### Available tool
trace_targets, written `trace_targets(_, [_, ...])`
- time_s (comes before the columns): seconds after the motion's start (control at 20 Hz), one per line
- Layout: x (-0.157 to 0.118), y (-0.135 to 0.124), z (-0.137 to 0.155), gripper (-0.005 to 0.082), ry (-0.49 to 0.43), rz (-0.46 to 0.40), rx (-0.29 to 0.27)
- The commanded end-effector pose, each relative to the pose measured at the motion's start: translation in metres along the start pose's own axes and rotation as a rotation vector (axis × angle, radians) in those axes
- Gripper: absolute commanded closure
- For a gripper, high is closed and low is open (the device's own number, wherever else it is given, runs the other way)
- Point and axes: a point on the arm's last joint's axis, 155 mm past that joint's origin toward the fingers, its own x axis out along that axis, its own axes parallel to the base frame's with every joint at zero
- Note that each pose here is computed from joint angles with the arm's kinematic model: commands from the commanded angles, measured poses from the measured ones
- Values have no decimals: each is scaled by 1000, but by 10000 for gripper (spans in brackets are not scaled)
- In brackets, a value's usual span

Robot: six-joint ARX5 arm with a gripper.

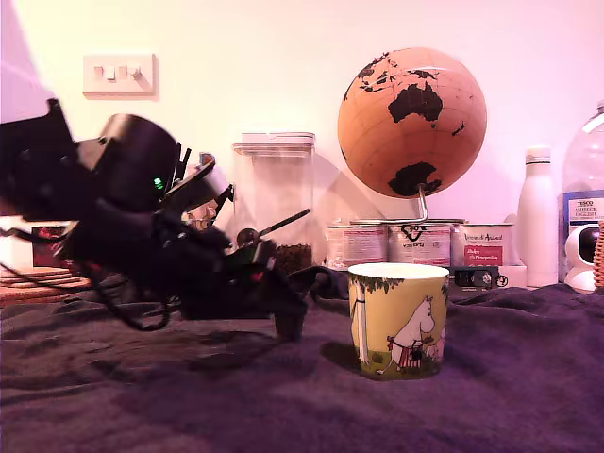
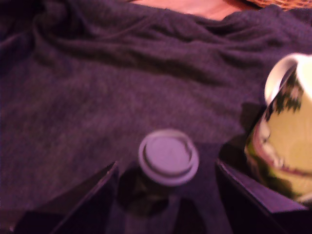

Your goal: Pick up the coffee capsules on the table and drop them inside the coffee cup

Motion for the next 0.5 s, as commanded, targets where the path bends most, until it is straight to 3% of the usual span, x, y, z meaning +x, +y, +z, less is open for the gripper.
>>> trace_targets(0.0, [9, 0, -16, 201, 43, -8, -18])
trace_targets(0.25, [11, 0, -21, 205, 62, -8, -29])
trace_targets(0.45, [11, 3, -22, 315, 66, 7, -30])
